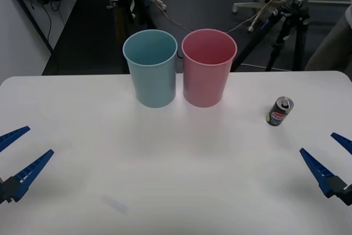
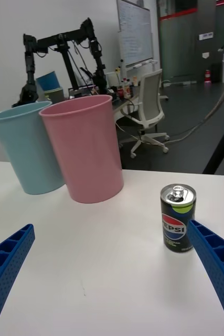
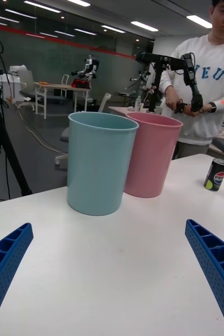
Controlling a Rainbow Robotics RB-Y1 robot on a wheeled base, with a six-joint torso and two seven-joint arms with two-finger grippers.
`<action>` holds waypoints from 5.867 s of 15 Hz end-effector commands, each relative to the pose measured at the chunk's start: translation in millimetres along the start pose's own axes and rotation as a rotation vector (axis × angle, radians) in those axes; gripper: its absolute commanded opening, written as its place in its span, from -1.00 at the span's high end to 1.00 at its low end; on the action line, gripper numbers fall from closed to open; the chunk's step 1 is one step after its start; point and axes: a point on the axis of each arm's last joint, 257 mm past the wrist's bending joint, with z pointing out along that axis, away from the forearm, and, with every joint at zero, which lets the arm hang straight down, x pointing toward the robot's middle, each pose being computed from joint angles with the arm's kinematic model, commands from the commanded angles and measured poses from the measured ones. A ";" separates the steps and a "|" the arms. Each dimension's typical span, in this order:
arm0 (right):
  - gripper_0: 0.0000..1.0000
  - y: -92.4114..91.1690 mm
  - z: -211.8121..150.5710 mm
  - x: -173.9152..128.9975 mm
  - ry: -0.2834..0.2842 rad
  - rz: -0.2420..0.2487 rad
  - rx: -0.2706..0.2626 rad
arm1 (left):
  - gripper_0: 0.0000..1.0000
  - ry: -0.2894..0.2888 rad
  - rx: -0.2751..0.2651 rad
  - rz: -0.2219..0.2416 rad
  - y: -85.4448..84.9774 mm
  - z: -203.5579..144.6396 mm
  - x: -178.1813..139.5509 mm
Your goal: Grasp the object on the table and drop it into the matching bin: aluminum can to the light blue bin, PET bottle to the pink bin.
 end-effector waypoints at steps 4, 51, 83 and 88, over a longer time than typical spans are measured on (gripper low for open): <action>-1.00 -18.0 -3.0 31.6 0.041 -0.006 0.178 | -1.00 0.000 0.000 0.000 0.0 0.1 0.0; -1.00 -90.1 188.5 102.5 0.054 -0.105 0.335 | -1.00 0.000 0.000 0.000 0.0 0.1 0.0; 1.00 -96.8 201.1 98.7 0.078 -0.092 0.356 | -1.00 0.000 0.000 0.000 0.0 0.1 0.0; 1.00 -88.7 202.4 95.3 0.059 -0.092 0.323 | -1.00 0.000 0.000 0.000 0.0 0.1 0.0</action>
